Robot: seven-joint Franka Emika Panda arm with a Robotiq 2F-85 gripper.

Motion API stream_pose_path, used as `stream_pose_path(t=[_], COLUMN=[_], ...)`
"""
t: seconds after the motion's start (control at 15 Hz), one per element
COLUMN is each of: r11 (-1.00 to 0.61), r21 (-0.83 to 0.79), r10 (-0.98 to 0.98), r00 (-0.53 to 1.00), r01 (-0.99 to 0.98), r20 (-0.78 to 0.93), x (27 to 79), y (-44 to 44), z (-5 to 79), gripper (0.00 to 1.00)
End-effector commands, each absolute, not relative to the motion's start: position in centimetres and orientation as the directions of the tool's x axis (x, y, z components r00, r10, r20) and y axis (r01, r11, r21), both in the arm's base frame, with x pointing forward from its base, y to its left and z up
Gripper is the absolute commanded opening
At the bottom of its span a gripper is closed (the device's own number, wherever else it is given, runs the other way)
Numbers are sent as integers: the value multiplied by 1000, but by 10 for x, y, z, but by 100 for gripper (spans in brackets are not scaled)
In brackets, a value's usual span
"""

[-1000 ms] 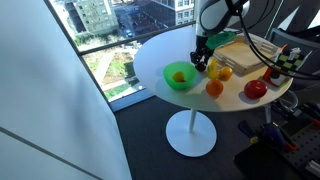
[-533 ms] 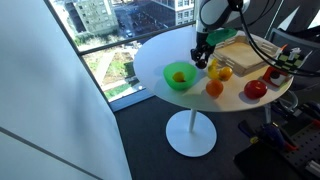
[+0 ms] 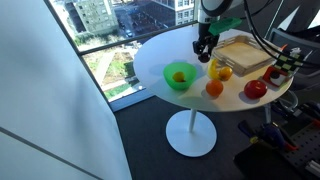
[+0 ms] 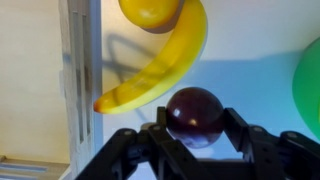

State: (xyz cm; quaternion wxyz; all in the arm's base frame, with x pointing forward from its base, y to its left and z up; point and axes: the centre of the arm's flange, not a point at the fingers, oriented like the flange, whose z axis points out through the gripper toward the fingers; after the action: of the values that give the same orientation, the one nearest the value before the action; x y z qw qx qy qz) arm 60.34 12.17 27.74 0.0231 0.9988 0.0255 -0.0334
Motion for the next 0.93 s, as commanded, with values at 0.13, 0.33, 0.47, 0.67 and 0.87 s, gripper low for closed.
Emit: stream_pose_path(t=[0.13, 0.33, 0.47, 0.67, 0.87], r11=[-997, -997, -996, -994, -990], r21=[69, 74, 77, 84, 84], r10=[17, -13, -40, -79, -118], r00=[998, 998, 997, 995, 992], r01=[21, -9, -35, -74, -113], r20=[-60, -62, -65, -66, -54], x=[597, 592, 588, 581, 572], y=[111, 102, 94, 82, 69], z=[317, 329, 335, 344, 353], gripper=[34, 34, 34, 34, 34])
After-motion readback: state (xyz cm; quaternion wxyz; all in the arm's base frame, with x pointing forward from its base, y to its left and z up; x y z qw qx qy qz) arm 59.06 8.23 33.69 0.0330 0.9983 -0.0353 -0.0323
